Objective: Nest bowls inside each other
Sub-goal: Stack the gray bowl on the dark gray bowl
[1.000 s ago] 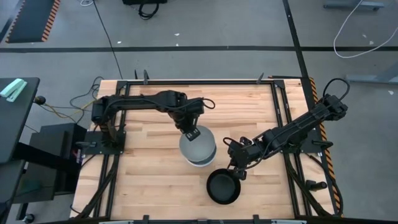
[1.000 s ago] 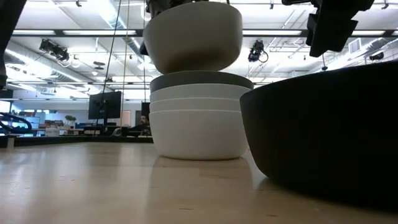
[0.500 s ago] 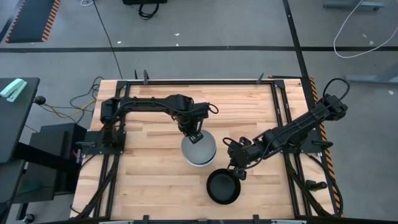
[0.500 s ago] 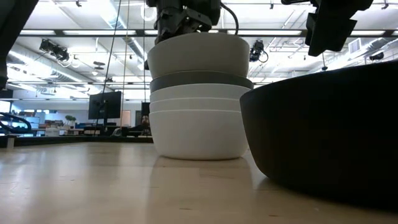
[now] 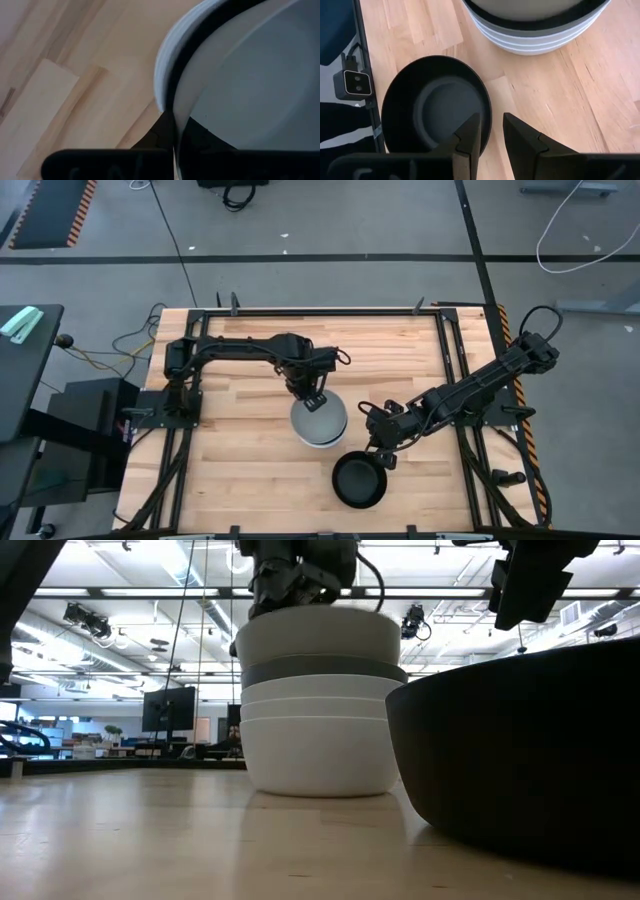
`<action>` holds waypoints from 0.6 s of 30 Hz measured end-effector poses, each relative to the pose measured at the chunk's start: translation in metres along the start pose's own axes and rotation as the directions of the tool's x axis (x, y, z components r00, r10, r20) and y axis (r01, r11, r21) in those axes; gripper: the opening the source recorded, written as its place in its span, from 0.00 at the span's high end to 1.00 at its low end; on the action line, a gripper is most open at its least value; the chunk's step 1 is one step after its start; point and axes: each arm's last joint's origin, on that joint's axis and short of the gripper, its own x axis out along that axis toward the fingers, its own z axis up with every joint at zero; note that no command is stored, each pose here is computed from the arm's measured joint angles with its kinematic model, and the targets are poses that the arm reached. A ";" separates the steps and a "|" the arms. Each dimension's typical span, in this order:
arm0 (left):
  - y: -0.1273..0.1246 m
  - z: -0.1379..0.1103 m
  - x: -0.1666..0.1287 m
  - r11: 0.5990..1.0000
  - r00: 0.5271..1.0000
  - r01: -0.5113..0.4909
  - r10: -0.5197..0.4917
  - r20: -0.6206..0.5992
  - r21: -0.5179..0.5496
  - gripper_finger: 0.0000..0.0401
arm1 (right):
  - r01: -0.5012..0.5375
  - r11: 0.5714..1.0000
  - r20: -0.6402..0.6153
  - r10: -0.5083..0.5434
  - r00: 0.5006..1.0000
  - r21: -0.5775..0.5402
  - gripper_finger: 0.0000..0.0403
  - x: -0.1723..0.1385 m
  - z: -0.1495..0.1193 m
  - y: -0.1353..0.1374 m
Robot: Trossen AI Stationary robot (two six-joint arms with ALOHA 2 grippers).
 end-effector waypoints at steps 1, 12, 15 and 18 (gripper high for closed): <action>0.001 0.000 0.001 1.000 1.000 -0.007 0.007 -0.008 -0.005 0.98 | 0.000 1.000 0.000 0.000 1.000 -0.001 0.78 0.000 0.000 0.000; 0.001 0.002 0.012 1.000 0.999 -0.022 0.022 -0.038 -0.009 0.97 | 0.000 1.000 0.000 0.000 1.000 -0.002 0.78 0.000 0.000 0.000; 0.000 0.002 0.012 1.000 0.998 0.028 -0.028 -0.062 0.002 0.94 | 0.001 1.000 -0.001 -0.001 1.000 -0.003 0.78 0.000 0.000 0.000; -0.001 0.001 0.011 0.997 0.993 0.077 -0.076 -0.089 0.005 0.90 | 0.001 1.000 -0.001 -0.001 1.000 -0.009 0.78 0.000 0.000 0.000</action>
